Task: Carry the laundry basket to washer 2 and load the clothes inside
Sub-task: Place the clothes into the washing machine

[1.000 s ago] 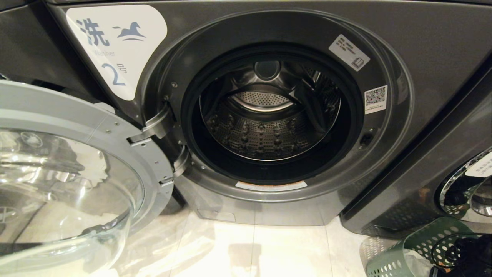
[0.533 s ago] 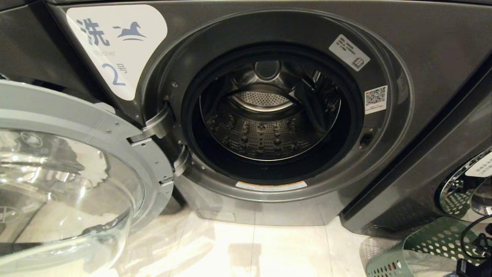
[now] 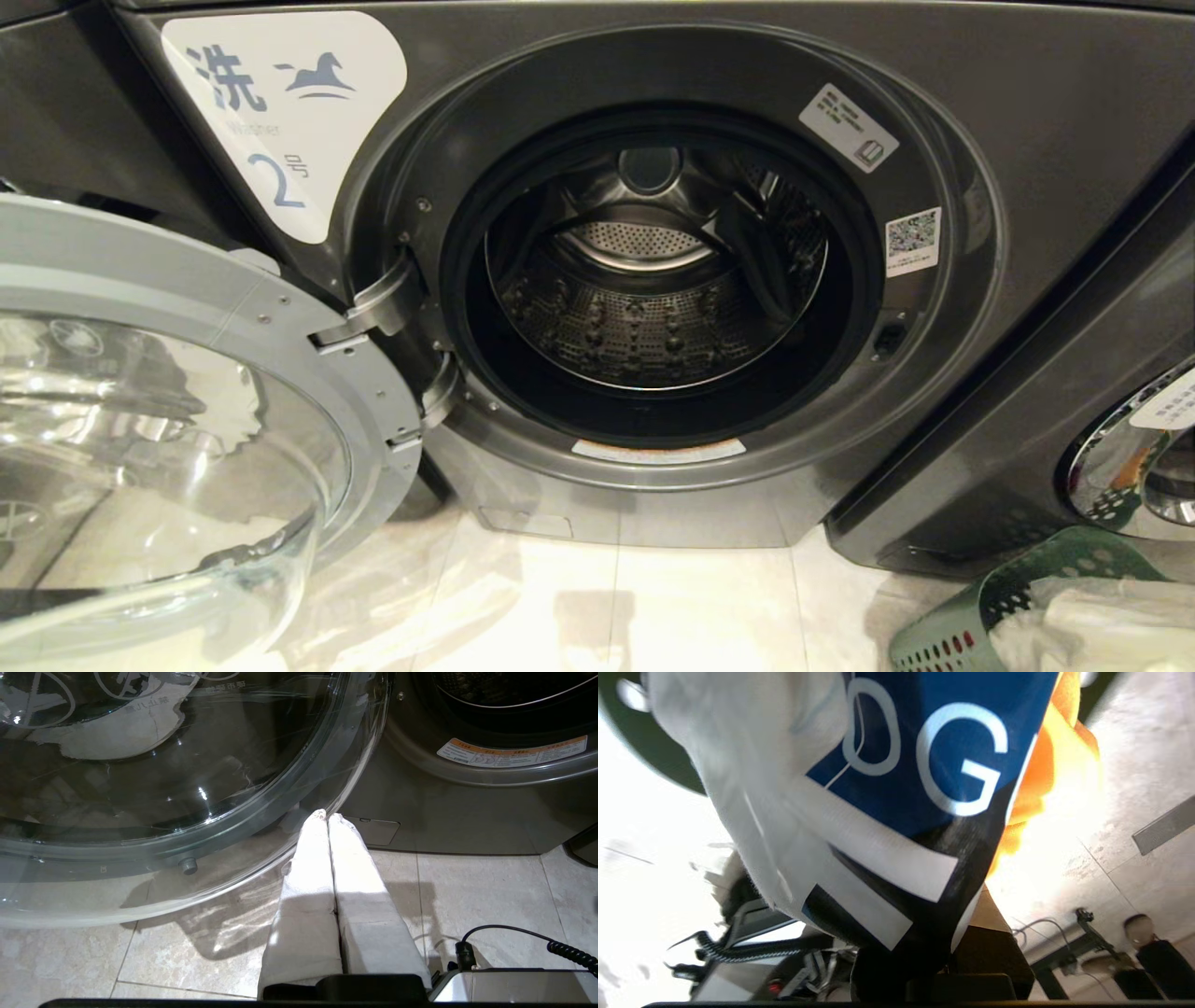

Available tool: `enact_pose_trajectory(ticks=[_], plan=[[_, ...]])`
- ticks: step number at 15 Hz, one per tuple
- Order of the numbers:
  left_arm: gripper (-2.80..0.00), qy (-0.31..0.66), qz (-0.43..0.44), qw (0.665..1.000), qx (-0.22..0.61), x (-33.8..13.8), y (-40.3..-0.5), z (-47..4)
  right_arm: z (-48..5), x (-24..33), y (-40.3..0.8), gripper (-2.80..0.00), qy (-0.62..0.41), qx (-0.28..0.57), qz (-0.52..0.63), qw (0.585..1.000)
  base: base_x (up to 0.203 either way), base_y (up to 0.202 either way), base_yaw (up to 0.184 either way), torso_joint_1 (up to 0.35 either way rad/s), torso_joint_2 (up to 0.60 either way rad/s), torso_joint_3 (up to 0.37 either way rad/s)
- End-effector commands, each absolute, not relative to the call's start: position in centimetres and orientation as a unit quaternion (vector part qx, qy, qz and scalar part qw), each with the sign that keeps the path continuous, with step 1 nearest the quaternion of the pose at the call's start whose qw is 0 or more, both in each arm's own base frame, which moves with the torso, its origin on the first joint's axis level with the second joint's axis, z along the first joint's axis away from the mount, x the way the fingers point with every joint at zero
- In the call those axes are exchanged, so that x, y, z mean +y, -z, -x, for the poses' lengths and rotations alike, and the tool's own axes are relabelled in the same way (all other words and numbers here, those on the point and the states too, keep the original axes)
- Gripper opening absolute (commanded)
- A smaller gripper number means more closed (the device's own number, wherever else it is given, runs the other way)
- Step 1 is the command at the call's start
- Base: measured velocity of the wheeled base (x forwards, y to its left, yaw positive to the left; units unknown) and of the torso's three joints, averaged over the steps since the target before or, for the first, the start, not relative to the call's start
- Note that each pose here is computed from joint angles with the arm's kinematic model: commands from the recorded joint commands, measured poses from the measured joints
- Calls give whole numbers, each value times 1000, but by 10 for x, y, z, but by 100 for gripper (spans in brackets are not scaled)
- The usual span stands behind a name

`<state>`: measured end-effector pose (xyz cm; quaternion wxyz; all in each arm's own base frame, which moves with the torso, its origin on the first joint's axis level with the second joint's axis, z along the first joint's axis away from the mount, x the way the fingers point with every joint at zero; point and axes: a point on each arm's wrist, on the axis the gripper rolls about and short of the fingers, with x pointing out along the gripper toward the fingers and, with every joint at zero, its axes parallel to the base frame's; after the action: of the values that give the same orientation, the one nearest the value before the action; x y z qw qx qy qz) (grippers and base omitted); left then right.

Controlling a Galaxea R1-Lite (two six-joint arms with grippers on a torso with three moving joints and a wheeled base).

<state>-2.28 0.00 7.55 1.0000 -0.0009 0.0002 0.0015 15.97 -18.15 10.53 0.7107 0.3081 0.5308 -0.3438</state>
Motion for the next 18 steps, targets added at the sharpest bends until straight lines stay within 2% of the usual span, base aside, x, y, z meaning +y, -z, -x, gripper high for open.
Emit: enact_pose_trajectory(ticks=[1,5,7,10,13,15,18], plan=[[-280,-2,1,1000,0,0,-75,23,-139,-167,-153,-280,365,483,-297,738,0,0,0,0,0,0],[-280,-2,1,1000,0,0,-75,23,-98,-121,-227,-280,354,470,-286,756,0,0,0,0,0,0],[-280,-2,2,1000,0,0,-75,23,-76,-90,-251,-280,306,458,-246,797,0,0,0,0,0,0],[-280,-2,1,1000,0,0,-75,23,-62,-52,-268,-280,183,429,-166,869,0,0,0,0,0,0],[-280,-2,2,1000,0,0,-75,23,-66,-26,-286,-280,-6,388,-114,915,0,0,0,0,0,0],[-280,-2,1,1000,0,0,-75,23,-69,-11,-294,-280,-122,377,-77,915,0,0,0,0,0,0],[-280,-2,1,1000,-1,0,-75,23,-100,12,-297,-280,-276,380,-21,883,0,0,0,0,0,0]])
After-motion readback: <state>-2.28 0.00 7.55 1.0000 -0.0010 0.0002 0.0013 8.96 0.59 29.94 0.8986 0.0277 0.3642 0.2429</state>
